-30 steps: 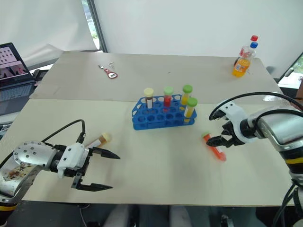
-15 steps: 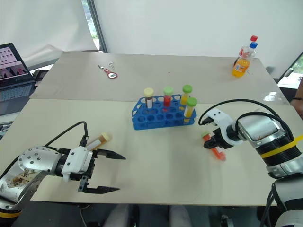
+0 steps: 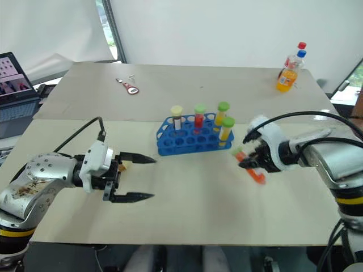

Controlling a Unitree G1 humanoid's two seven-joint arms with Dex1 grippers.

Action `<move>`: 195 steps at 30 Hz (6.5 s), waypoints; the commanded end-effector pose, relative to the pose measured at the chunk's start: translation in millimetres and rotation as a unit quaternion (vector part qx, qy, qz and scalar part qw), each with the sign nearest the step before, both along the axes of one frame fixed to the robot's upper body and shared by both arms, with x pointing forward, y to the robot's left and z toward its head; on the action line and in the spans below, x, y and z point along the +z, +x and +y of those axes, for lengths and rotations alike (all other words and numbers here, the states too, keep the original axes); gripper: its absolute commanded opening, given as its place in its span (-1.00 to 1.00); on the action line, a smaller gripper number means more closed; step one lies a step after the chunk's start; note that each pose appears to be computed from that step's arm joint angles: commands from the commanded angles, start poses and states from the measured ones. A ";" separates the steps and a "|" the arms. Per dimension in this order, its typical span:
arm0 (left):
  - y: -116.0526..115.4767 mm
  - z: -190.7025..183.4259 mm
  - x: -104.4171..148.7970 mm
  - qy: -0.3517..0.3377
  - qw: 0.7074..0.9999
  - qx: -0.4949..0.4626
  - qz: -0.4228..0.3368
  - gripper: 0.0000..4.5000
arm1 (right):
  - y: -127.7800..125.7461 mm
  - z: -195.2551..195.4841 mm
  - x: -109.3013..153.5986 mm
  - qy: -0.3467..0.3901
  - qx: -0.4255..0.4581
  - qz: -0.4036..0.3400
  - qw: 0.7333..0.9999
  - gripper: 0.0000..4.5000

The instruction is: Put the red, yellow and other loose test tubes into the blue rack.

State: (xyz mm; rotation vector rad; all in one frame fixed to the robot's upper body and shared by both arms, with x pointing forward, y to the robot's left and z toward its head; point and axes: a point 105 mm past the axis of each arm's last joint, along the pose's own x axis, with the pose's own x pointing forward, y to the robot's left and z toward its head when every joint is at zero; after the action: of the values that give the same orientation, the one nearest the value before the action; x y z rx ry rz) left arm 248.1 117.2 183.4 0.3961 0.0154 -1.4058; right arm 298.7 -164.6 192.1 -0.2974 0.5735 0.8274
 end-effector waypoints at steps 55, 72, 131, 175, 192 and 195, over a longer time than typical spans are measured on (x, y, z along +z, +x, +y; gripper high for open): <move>41.9 6.4 36.9 -0.059 0.989 0.138 0.008 1.00 | 63.4 82.5 -33.2 0.243 -0.199 -0.382 0.869 0.66; 42.3 91.6 16.1 0.271 0.911 0.286 0.121 1.00 | -54.2 51.0 -2.8 0.096 0.191 -0.169 0.962 0.99; 137.1 -69.1 54.0 -0.184 0.972 0.122 -0.078 -0.62 | -63.8 20.8 31.3 0.041 0.039 -0.220 0.974 1.00; 147.6 -92.9 -9.6 -0.182 0.968 0.166 -0.050 -0.62 | -71.1 11.2 36.0 0.032 -0.045 -0.194 0.979 1.00; 133.9 -60.1 -25.0 -0.158 0.969 0.176 -0.077 0.86 | -62.3 1.3 35.0 0.033 -0.059 -0.200 0.978 1.00; 123.8 -37.1 -23.2 -0.118 0.978 0.159 -0.070 0.94 | -60.8 -10.4 36.3 0.004 -0.047 -0.202 0.978 1.00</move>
State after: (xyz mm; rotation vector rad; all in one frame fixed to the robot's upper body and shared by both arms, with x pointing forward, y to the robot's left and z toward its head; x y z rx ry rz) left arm 378.3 78.3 146.4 0.2693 -0.1660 -1.0093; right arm 236.0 -169.2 213.9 -0.3650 0.2608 0.6664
